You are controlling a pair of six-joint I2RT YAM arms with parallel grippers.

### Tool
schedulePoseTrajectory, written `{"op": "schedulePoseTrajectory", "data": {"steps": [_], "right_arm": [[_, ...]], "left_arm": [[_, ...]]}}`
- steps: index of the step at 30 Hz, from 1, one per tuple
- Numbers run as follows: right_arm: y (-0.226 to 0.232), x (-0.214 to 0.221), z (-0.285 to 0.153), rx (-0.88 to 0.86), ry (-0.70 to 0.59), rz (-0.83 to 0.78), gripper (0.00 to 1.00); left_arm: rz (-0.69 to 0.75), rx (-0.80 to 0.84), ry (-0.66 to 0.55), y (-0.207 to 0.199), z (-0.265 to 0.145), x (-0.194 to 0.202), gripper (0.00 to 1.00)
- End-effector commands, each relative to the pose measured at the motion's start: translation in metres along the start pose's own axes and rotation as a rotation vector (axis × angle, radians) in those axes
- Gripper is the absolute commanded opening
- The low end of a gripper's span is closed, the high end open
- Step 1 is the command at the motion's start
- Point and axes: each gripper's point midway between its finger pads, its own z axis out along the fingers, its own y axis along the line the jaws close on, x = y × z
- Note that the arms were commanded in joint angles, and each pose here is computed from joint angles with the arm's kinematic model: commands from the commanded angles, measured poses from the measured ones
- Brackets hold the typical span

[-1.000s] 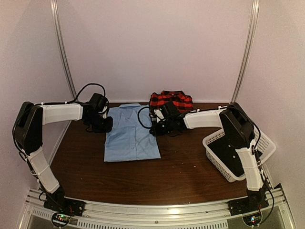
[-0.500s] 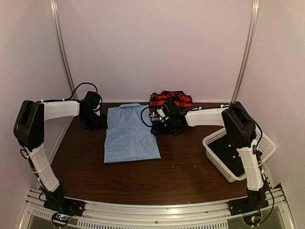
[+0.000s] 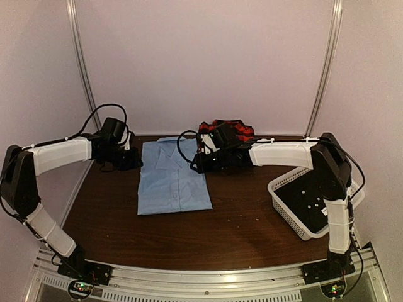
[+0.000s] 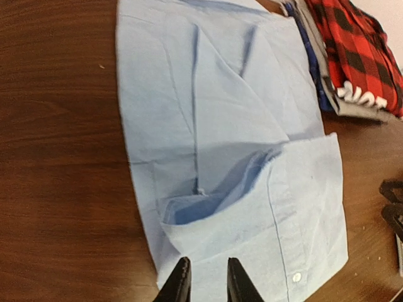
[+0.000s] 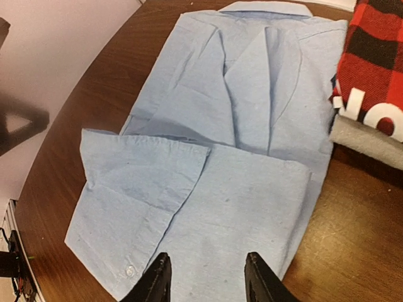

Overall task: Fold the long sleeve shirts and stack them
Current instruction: Smooth out the 2/3-rectangle-folded shirt at the center of the board.

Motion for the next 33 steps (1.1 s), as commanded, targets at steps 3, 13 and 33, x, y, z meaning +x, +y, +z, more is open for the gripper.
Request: {"op": "schedulePoseTrajectory", "data": {"steps": [3,13,33], "right_arm": [[0.016,0.014,0.027,-0.078,0.046,-0.002,0.39],[0.000,0.013,0.065,-0.104,0.061,0.031,0.31],[-0.075,0.013,0.070,0.017,0.047,0.258,0.29]], "left_arm": [[0.015,0.141,0.116,-0.034,0.031,0.037,0.13],[0.033,-0.031,0.161,0.003,0.093,0.022,0.00],[0.006,-0.016,0.128,0.009,0.093,-0.003,0.00]]}}
